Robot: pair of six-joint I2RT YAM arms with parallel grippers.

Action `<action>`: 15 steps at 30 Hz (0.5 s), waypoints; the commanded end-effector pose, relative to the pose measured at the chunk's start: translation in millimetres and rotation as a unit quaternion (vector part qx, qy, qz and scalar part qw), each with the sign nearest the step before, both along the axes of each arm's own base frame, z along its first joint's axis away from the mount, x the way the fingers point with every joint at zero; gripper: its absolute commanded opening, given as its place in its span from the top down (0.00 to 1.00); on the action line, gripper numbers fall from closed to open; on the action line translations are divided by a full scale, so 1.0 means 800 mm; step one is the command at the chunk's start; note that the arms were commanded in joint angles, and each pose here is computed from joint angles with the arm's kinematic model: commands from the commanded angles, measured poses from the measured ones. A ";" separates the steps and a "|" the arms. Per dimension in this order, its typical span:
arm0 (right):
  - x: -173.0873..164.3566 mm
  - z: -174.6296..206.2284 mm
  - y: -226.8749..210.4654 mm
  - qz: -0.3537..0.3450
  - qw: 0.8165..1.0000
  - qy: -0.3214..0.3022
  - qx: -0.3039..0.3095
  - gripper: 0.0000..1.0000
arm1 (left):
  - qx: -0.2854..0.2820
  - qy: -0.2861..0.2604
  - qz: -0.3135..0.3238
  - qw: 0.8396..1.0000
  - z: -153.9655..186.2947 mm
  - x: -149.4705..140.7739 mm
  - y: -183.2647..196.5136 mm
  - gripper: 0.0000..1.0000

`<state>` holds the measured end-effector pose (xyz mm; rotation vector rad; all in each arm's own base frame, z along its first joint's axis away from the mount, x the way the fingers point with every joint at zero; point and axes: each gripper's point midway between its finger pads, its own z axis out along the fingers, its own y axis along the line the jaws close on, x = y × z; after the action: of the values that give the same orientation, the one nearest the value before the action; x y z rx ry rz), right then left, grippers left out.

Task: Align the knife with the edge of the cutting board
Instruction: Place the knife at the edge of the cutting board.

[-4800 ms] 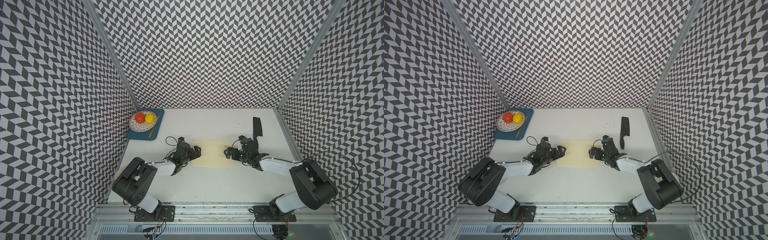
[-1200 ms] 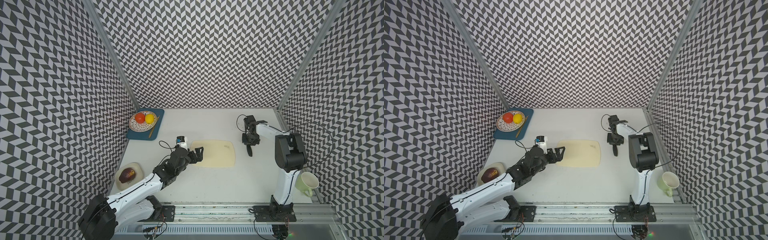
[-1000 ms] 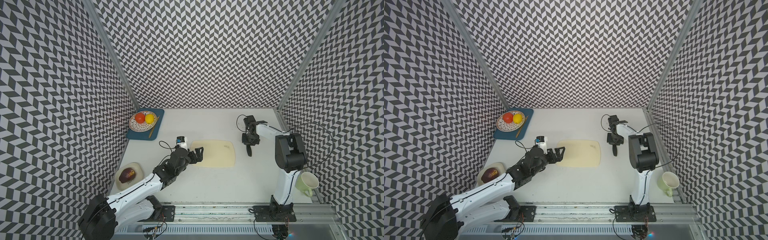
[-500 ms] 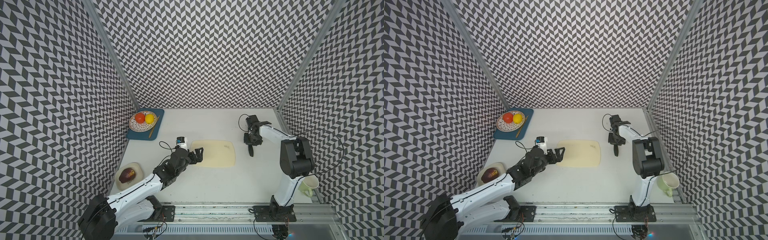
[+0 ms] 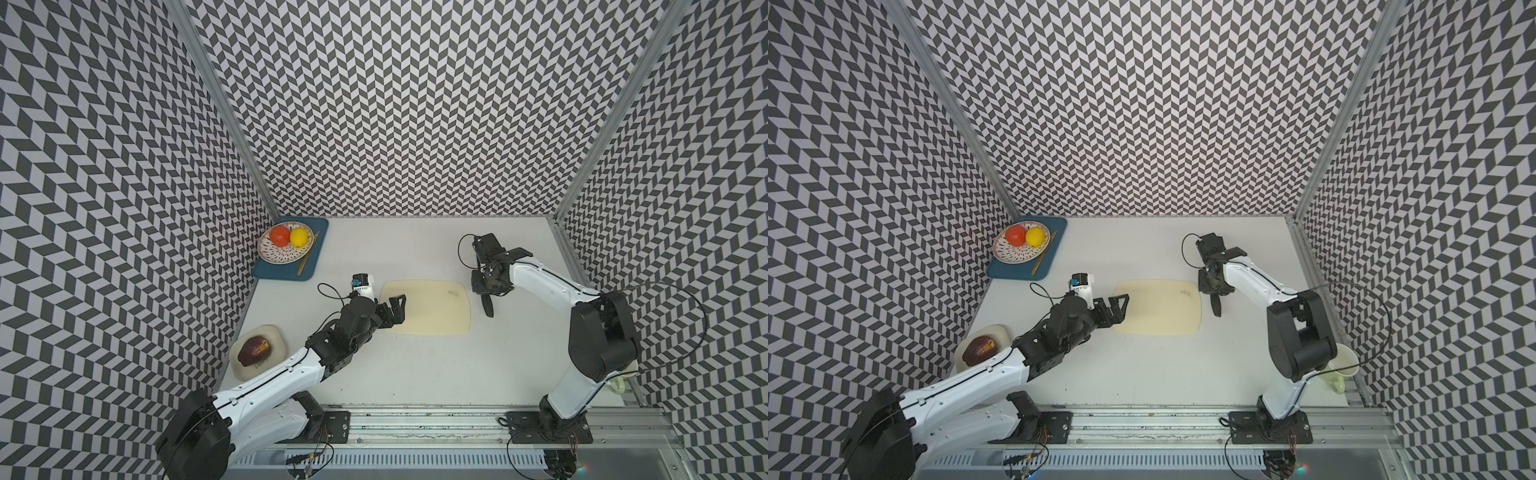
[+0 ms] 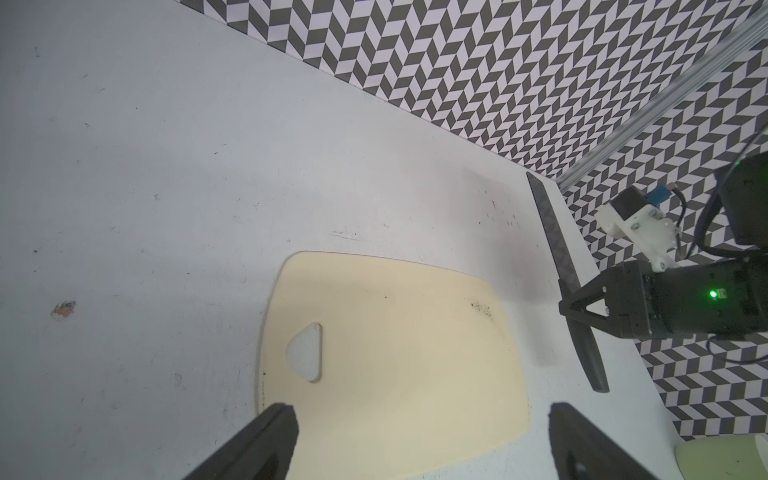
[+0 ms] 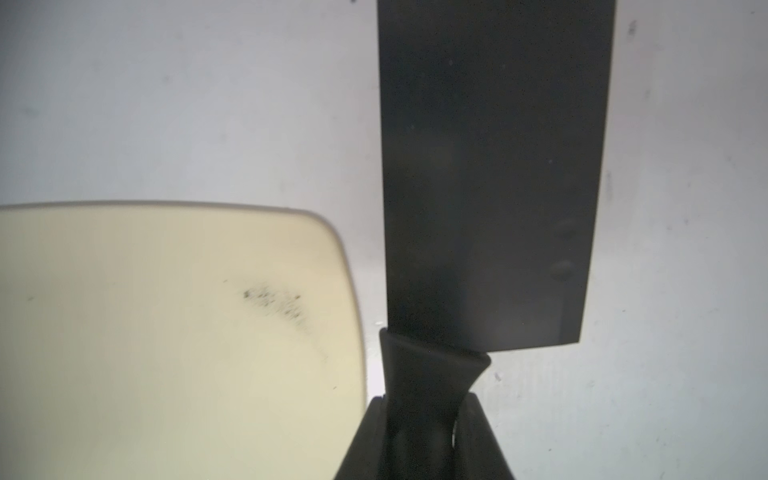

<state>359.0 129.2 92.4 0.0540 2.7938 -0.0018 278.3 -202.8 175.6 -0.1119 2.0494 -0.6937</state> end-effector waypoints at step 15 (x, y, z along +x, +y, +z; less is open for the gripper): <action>-0.115 -0.008 0.123 0.009 0.999 -0.031 0.035 0.88 | -0.093 -0.020 0.066 0.993 0.037 -0.025 0.037 0.00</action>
<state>258.8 213.4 61.3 -0.0888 2.8515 0.0196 262.5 -174.3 201.8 -0.3017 1.9249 -0.7683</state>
